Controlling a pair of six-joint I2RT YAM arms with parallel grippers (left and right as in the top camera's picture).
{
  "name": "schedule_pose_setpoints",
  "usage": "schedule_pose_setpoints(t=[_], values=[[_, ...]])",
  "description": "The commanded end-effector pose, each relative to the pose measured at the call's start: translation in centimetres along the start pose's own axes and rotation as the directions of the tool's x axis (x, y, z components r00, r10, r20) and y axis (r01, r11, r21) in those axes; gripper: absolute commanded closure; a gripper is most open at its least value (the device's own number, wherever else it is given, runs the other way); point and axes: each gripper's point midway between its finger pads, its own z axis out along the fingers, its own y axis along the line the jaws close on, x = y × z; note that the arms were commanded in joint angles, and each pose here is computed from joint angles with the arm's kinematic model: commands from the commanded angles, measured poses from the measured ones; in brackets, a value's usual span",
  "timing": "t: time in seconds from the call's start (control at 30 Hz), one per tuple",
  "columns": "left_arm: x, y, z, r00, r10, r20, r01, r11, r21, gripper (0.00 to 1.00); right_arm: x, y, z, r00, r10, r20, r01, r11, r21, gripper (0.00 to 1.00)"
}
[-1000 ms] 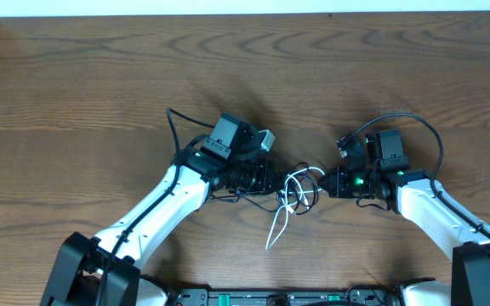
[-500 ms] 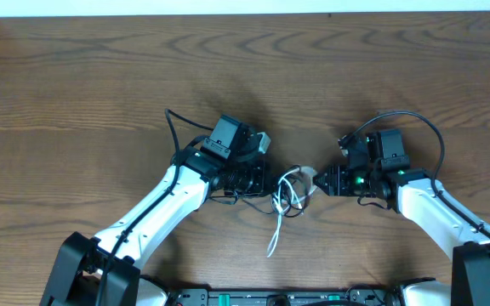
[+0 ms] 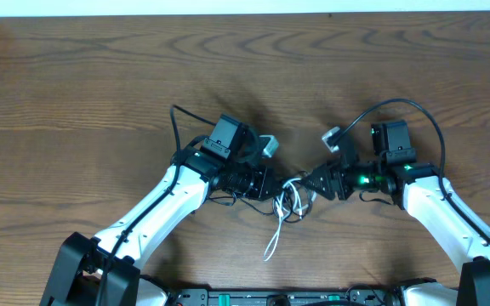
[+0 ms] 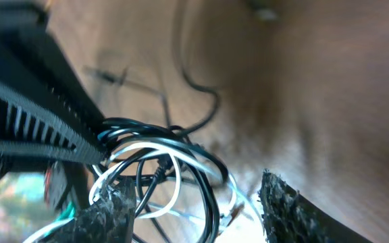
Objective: Untangle cables
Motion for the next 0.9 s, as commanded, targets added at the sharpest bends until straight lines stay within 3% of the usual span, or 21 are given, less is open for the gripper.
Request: schedule_pose_setpoints(t=[0.0, 0.07, 0.23, 0.4, 0.57, 0.67, 0.87], values=[[0.9, -2.7, -0.5, 0.992, 0.123, -0.027, -0.117, 0.98, 0.162, 0.93, -0.4, 1.9, -0.3, 0.985, -0.171, 0.025, 0.172, 0.981, -0.086, 0.44], [1.0, -3.0, -0.5, 0.99, 0.135, -0.028, -0.128, 0.975, 0.18, 0.92, -0.3, 2.0, -0.2, 0.984, -0.175, 0.023, 0.176, 0.98, -0.09, 0.45], [0.6, -3.0, -0.5, 0.989, 0.146, -0.013, -0.142, 0.974, 0.177, 0.93, 0.1, 2.4, 0.0, 0.986, -0.169, 0.003, 0.168, 0.98, -0.103, 0.75], [-0.4, -2.4, -0.4, 0.993, 0.117, 0.021, -0.119, 0.984, 0.133, 0.93, 1.2, 2.2, 0.1, 0.991, -0.123, -0.044, 0.119, 0.989, -0.088, 0.97], [-0.8, -2.5, -0.5, 0.993, 0.114, 0.036, -0.118, 0.984, 0.135, 0.93, 2.4, -2.0, -0.2, 0.993, -0.003, -0.117, 0.022, 0.987, 0.16, 0.99], [-0.9, -2.4, -0.5, 0.994, 0.106, 0.037, -0.11, 0.985, 0.134, 0.93, 3.2, -5.6, -1.3, 0.982, 0.152, -0.111, -0.098, 0.915, 0.391, 0.99], [-0.9, -2.4, -0.5, 0.994, 0.106, 0.037, -0.11, 0.985, 0.134, 0.92, 3.9, -9.2, -3.5, 0.941, 0.338, 0.011, -0.272, 0.739, 0.616, 0.99]])
